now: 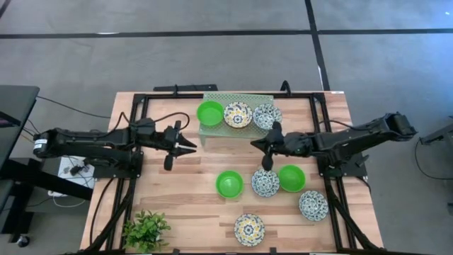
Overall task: Pick & Place Mini bowls
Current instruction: Stack the left blue bowl on the blue bowl on the shelf
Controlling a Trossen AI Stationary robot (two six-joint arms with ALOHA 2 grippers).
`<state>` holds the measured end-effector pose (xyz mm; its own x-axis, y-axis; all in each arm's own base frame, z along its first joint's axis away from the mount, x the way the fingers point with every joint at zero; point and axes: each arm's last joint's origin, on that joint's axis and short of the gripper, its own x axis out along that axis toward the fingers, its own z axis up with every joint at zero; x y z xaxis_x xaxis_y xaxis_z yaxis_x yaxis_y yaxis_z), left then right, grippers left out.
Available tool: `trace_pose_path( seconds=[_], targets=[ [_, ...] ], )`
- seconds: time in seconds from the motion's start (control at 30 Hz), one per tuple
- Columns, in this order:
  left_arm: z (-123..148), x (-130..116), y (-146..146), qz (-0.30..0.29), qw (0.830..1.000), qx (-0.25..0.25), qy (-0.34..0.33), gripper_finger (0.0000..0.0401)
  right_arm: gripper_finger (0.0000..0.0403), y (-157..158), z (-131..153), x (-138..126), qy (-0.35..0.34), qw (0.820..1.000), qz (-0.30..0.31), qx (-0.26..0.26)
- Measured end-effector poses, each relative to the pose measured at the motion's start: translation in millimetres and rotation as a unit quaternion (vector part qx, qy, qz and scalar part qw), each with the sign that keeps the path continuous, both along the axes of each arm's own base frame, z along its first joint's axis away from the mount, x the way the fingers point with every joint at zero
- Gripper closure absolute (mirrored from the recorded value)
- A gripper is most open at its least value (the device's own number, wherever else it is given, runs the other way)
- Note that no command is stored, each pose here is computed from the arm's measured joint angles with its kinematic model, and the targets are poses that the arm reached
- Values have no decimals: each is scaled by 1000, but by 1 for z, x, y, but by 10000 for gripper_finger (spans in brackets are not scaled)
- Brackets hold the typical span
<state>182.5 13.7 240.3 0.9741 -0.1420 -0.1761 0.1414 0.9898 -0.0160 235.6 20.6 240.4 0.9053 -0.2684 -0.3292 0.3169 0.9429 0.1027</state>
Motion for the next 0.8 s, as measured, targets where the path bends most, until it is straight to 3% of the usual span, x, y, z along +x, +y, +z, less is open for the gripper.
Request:
trace_pose_path(
  seconds=[0.27,0.43,0.57,0.8],
  targets=[
    [0,0,1,10,1000,10,-1,320,403,-9,-2,10,-22,999,-22,22],
    [2,0,1,8,1000,26,-12,321,398,1,12,11,-12,998,43,49],
    [5,1,2,6,997,69,-34,320,368,10,26,13,7,994,87,61],
    [7,1,2,5,996,79,-49,320,305,24,26,12,49,990,96,93]
  ],
)
